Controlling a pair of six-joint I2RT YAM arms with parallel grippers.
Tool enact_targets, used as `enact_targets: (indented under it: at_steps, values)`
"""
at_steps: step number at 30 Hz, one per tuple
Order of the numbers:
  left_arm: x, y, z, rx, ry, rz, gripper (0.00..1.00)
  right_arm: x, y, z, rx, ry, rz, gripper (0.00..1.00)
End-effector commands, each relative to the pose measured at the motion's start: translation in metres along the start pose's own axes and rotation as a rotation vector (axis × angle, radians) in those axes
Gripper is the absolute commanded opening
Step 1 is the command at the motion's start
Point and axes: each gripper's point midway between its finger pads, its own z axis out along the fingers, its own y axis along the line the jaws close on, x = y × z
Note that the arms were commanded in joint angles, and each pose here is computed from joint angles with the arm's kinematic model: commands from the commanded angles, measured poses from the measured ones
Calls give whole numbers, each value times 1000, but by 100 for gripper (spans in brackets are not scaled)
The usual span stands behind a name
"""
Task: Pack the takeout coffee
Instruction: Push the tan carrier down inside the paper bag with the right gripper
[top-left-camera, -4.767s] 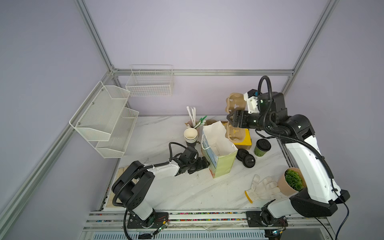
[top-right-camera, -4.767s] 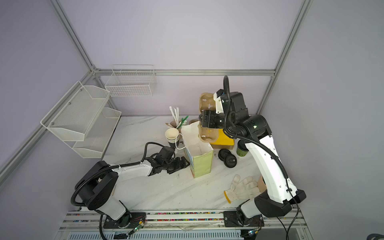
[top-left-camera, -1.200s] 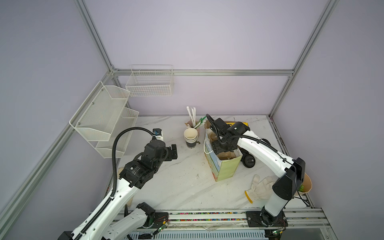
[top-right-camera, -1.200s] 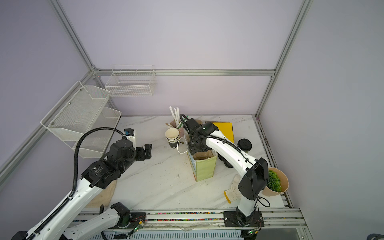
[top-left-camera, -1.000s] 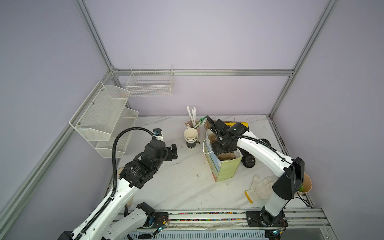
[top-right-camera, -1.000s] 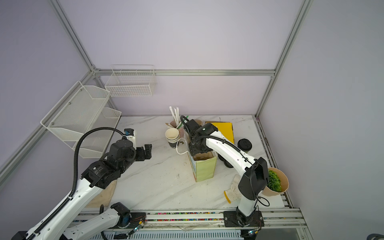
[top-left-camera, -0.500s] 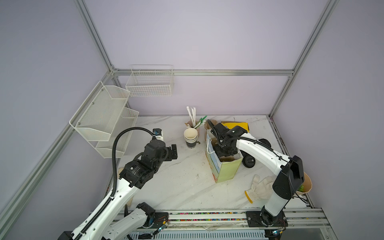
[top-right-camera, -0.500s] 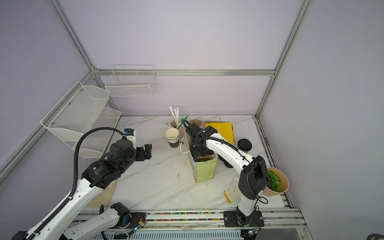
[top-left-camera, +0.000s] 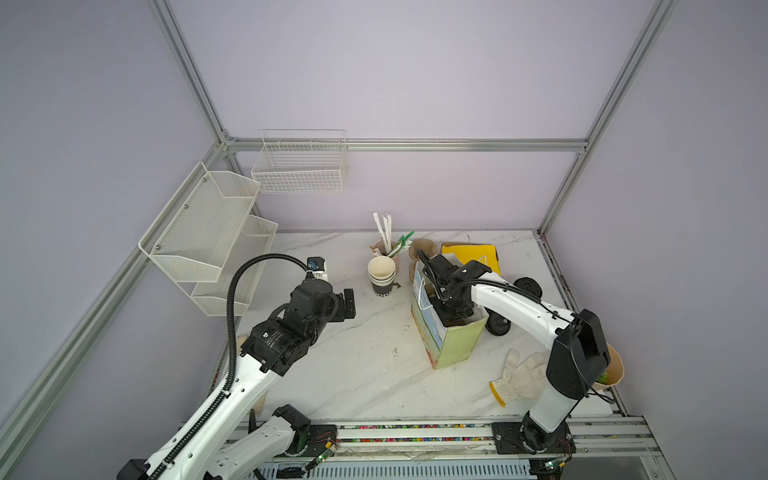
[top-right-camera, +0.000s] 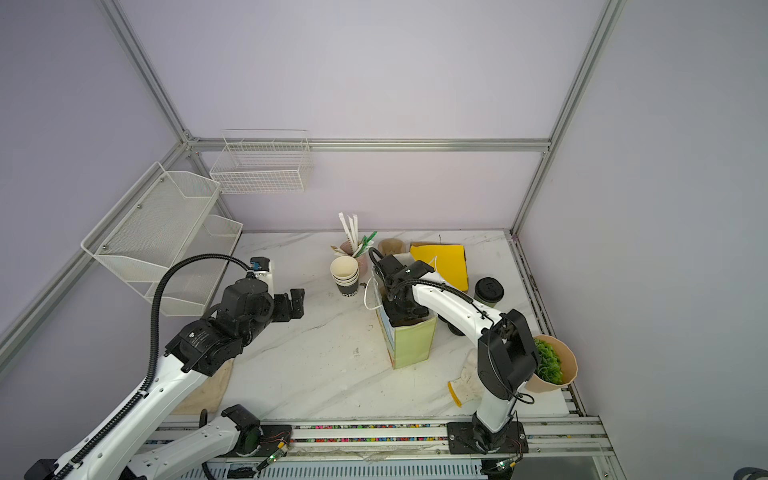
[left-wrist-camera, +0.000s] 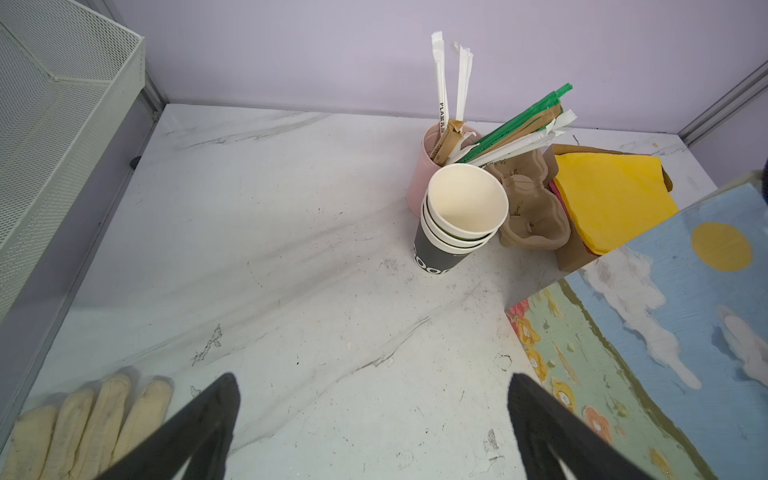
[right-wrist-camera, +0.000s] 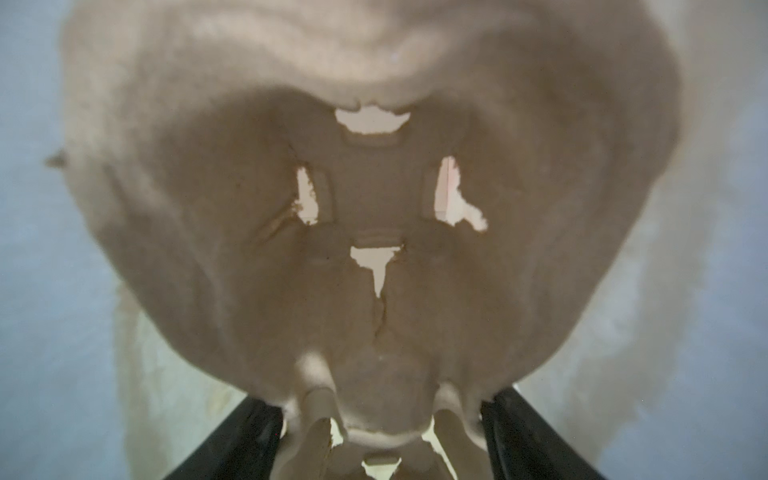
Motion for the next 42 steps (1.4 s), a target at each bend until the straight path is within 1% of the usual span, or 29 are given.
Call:
enact_targets:
  at_steps: [1,8,22,28,35,42]
  values:
    - [-11,0,-4,5,-28,6,100,4,-3,-6,-19,-10,-4,76]
    - [-9,0,-2,4,-20,8,100,-2,0,-5,-39,-46,-3,77]
    - [-9,0,0,-1,-15,8,100,12,-2,15,-46,-9,2,77]
    - [-9,1,0,-4,-15,7,100,11,0,11,-61,-26,6,78]
    - [-8,2,0,-4,-14,7,100,22,-4,25,-46,6,12,80]
    - [-9,1,1,-1,-12,6,100,24,-6,22,-41,5,27,81]
